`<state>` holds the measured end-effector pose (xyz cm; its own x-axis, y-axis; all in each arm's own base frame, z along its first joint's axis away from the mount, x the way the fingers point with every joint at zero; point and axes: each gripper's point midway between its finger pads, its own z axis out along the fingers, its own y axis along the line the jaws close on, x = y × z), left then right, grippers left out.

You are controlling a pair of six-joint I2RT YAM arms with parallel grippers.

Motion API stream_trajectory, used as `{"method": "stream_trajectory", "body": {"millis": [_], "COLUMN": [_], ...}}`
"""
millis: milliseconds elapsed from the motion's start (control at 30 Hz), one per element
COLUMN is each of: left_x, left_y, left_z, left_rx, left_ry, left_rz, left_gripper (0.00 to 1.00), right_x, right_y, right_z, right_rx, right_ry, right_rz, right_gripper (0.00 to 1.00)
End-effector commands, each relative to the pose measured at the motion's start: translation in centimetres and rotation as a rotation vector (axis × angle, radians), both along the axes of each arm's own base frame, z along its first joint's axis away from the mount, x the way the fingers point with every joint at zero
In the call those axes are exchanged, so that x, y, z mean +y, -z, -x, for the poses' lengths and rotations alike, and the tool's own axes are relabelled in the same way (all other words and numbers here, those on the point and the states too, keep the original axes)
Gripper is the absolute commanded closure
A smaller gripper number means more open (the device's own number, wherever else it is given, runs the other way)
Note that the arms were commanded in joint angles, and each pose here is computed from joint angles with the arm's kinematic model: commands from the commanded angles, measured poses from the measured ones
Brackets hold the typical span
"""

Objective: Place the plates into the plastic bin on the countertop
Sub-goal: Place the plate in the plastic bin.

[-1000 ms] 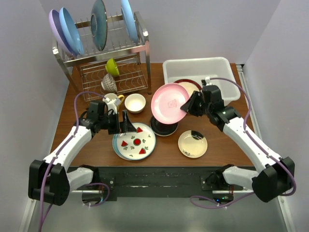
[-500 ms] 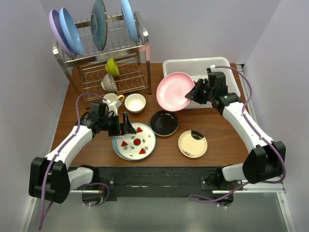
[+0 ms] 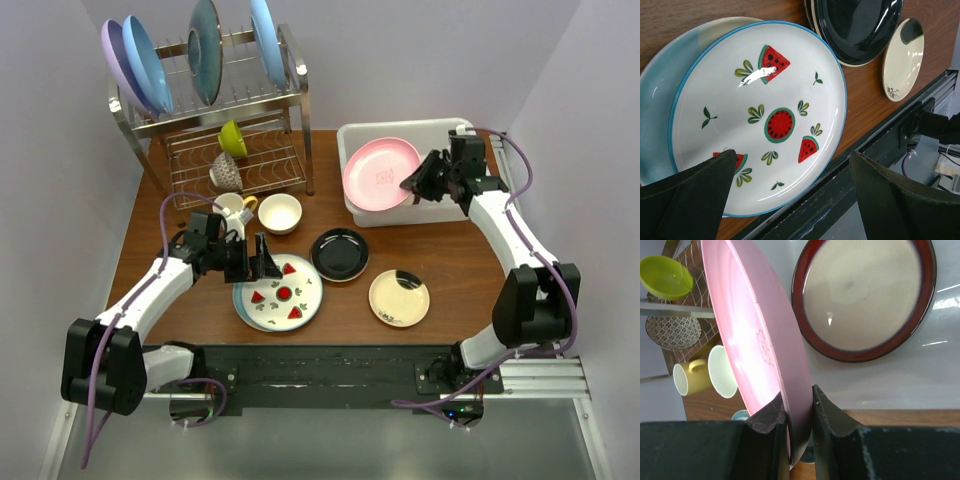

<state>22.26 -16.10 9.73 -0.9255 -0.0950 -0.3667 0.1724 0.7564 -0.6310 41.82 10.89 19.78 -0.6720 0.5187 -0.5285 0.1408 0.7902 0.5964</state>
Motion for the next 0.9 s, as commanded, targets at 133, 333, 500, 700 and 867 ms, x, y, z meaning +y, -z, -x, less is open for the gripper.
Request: {"method": "stream_trajectory", "body": {"millis": [133, 333, 500, 700, 867], "left_x": [-0.2, -0.2, -0.2, -0.2, -0.2], "left_y": [-0.3, -0.2, 0.0, 0.1, 0.0], "left_z": [-0.6, -0.4, -0.2, -0.1, -0.1], "left_rx": [-0.032, -0.026, -0.023, -0.021, -0.023], "left_ry": [0.022, 0.023, 0.022, 0.021, 0.028], "left_rz": [-0.001, 0.0, 0.0, 0.001, 0.004], "left_gripper": [0.0, 0.0, 0.0, 0.0, 0.0], "right_x": [-0.6, -1.3, -1.7, -1.7, -1.6], "right_y": [-2.9, -1.5, 0.5, 2.2, 4.0], "right_z": [-3.8, -5.6, -6.7, -7.3, -7.5], "right_rx": [-0.107, -0.088, -0.047, -0.009, 0.028], "right_ry": [-0.017, -0.006, -0.006, -0.016, -0.027], "right_rz": [-0.019, -0.012, 0.0, 0.007, 0.0], "right_gripper": [1.0, 1.0, 1.0, 1.0, 1.0]}}
